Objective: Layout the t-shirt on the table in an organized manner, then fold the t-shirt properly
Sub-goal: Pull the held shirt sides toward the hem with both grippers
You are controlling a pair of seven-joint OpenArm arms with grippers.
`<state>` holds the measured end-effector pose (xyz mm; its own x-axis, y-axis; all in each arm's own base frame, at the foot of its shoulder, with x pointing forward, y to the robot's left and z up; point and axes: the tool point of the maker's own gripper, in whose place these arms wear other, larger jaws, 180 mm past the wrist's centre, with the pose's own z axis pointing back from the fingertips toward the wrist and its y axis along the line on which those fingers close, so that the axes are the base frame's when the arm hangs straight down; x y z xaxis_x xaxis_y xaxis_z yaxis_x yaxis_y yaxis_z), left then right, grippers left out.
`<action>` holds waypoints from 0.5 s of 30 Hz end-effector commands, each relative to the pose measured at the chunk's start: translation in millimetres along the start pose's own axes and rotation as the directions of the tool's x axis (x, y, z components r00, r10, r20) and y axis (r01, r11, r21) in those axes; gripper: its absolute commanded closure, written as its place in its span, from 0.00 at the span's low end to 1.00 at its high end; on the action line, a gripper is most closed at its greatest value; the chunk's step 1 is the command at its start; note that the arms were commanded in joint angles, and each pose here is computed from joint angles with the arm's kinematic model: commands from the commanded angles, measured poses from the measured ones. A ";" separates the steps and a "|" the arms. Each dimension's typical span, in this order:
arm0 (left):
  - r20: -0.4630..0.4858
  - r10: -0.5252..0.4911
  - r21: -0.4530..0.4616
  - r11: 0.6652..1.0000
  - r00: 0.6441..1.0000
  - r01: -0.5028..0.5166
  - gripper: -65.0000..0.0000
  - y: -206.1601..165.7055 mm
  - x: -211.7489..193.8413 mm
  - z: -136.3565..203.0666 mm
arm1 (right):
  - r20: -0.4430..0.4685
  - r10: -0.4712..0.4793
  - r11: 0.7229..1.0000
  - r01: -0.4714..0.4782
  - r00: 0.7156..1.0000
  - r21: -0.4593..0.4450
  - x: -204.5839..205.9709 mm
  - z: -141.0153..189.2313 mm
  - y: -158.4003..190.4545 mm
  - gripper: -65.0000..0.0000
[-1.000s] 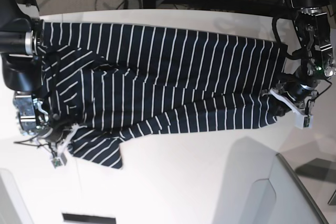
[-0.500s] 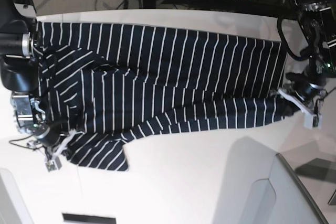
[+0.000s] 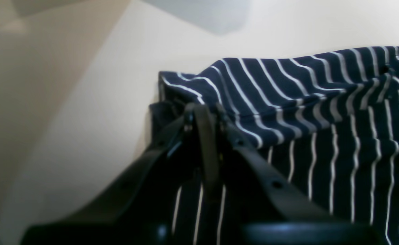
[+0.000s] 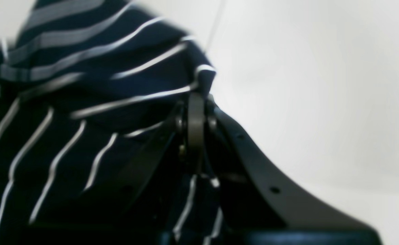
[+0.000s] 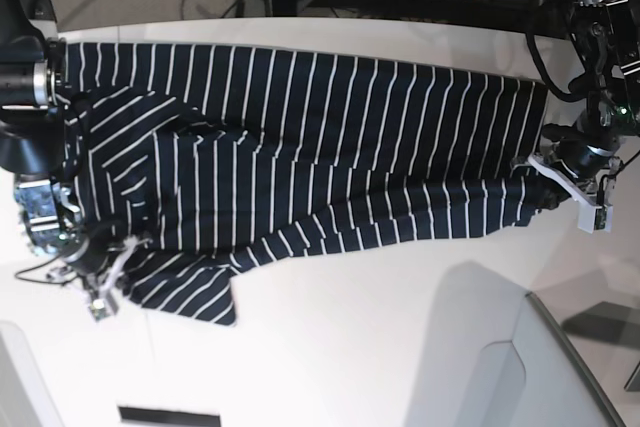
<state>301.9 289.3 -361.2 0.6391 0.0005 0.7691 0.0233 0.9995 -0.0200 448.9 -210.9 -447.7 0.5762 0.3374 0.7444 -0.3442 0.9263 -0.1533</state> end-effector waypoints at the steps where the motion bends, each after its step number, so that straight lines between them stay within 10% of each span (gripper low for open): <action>1: 0.054 -0.006 -0.011 1.000 0.999 0.006 1.00 -2.9 15.2 2.9 | 0.005 0.024 0.999 -0.023 1.000 -0.028 17.4 1.3 -14.7 1.00; 15: -0.028 -0.010 -0.039 0.999 1.000 0.009 1.00 -13.7 -16.2 -3.4 | -0.283 0.062 0.996 -0.077 0.957 -0.040 -21.6 15.9 -12.2 1.00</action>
<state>286.1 270.8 -387.8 0.6915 0.0032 0.7223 0.0527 0.9971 -0.0549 407.1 -225.8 -473.5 0.7723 0.4307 0.4669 -0.3771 0.9024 -0.2087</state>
